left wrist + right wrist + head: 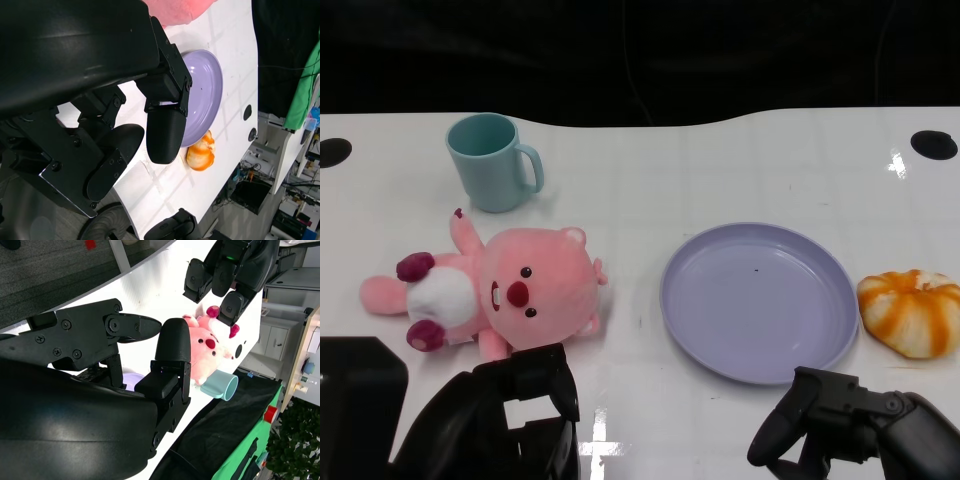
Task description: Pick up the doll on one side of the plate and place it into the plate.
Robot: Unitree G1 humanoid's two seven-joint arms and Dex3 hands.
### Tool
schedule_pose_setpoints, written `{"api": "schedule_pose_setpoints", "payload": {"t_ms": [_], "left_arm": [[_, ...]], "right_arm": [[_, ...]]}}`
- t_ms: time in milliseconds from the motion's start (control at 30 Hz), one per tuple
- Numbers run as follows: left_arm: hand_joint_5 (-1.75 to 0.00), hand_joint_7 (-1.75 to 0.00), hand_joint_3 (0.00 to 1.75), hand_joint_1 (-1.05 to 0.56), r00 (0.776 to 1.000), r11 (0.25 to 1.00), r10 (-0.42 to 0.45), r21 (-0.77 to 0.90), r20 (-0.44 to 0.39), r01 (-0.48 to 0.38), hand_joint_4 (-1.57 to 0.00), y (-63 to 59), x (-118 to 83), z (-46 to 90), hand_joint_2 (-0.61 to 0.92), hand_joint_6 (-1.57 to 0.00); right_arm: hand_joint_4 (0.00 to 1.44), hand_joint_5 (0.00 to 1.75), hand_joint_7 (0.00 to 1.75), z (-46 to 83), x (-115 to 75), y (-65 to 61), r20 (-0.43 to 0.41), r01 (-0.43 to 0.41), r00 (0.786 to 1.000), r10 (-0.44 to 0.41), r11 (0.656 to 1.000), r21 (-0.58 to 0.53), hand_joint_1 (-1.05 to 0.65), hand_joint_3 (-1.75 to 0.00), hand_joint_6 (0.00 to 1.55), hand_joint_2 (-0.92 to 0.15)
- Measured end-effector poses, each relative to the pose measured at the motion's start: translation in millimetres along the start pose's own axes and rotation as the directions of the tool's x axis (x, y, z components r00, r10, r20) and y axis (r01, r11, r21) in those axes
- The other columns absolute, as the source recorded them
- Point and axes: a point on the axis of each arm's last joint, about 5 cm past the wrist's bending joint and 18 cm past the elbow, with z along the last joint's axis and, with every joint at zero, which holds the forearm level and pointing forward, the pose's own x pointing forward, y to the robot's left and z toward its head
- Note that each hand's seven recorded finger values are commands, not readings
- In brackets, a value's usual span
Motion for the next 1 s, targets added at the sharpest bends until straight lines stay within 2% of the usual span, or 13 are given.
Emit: {"api": "schedule_pose_setpoints", "payload": {"t_ms": [1000], "left_arm": [[-1.75,-1.71,1.59,-0.13,1.0,1.0,0.0,-0.002,0.001,0.0,-0.94,1.0,0.4,-0.8,0.28,-0.79]], "right_arm": [[0.66,1.59,1.29,0.0,0.0,0.0,0.0,0.0,1.0,0.0,1.0,-0.001,-0.25,-0.35,0.59,-0.92]]}}
